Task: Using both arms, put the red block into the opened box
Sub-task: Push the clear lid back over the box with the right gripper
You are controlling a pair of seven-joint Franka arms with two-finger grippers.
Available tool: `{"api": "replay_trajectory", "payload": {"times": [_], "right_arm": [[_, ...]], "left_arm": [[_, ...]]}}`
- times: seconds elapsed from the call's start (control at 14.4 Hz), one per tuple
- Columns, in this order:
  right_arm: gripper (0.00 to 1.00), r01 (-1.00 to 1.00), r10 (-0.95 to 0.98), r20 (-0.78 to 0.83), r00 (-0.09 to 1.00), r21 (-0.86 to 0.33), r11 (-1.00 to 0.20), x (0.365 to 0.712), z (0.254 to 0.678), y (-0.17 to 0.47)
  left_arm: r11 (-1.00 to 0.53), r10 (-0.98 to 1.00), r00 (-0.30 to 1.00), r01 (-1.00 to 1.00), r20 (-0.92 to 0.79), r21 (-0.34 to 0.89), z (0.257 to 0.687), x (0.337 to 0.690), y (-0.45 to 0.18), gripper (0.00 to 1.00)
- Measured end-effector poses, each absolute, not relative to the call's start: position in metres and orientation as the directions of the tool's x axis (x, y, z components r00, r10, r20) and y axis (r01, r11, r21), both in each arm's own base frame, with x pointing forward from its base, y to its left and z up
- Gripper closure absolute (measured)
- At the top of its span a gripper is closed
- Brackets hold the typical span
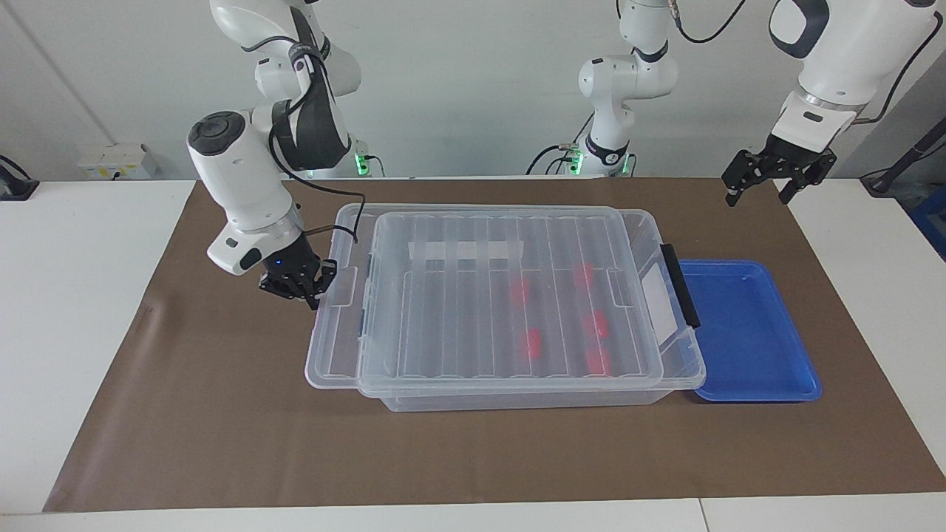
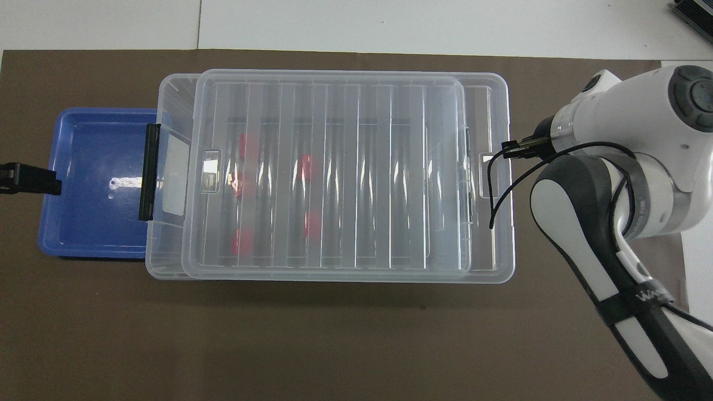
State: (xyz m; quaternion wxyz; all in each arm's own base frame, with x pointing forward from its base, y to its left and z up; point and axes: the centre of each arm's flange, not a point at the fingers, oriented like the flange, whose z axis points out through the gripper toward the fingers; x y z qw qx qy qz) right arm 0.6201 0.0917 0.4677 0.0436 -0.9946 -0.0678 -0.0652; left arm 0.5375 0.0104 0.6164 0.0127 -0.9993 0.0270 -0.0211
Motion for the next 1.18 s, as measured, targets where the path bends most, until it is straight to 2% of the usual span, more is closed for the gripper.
{"api": "replay_trajectory", "payload": {"times": [1.18], "right_arm": [[0.99,0.147,0.13,0.134,0.982,-0.122,-0.982,0.617,0.468,0.112]], "left_arm": [[-0.999,-0.055,0.998,-0.054,0.043,-0.007,0.616,0.538,0.007,0.0]]}}
